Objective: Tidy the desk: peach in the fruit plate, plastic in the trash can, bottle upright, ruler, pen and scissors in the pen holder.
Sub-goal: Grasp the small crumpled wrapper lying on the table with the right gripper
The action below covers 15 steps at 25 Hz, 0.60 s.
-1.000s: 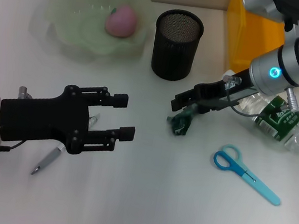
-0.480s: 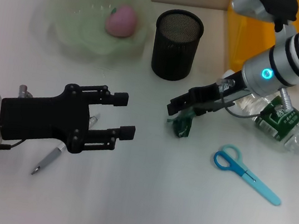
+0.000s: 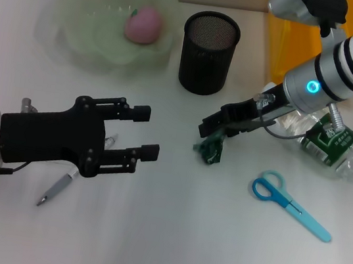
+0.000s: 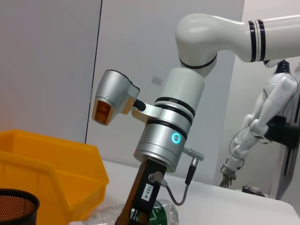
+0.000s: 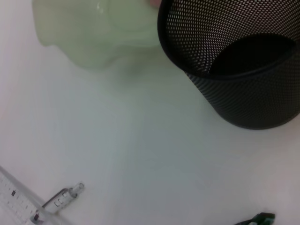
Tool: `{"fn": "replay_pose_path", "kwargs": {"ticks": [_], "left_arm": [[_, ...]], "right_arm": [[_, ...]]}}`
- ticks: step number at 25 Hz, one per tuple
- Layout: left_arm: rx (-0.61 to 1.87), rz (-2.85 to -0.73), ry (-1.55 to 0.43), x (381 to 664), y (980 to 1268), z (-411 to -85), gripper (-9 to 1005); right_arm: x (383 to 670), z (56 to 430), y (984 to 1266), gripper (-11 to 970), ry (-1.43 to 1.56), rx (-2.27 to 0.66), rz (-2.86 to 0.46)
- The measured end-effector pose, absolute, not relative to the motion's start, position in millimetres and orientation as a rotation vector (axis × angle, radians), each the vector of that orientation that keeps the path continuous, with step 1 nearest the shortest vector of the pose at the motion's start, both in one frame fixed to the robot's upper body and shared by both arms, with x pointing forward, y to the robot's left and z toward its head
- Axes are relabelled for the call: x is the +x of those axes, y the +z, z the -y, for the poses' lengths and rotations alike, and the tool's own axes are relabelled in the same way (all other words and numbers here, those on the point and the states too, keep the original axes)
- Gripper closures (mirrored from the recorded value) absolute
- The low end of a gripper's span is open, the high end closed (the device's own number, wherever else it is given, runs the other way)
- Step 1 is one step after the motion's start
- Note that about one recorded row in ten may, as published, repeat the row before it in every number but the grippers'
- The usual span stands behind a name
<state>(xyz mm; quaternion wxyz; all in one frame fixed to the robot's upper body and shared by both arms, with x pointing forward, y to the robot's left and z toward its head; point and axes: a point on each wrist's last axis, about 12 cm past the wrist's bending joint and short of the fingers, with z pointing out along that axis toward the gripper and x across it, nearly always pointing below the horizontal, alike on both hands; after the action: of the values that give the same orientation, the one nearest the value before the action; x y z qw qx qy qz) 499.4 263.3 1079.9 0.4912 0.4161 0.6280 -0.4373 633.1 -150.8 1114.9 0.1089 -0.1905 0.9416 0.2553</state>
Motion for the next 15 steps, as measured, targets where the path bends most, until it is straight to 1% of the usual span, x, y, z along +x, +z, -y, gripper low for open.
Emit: {"fn": "replay_pose_path", "kwargs": {"ticks": [6, 15], "left_arm": [[1.01, -1.527, -1.054, 501.3, 1080.2, -262.8, 330], [1.007, -1.532, -1.047, 502.3, 1079.8, -262.7, 330]], "right_arm": [[633.8, 151.5, 1115.6, 378, 0.744, -0.57, -2.764], [632.7, 150.6, 1115.2, 502, 0.751, -0.584, -2.764]]}}
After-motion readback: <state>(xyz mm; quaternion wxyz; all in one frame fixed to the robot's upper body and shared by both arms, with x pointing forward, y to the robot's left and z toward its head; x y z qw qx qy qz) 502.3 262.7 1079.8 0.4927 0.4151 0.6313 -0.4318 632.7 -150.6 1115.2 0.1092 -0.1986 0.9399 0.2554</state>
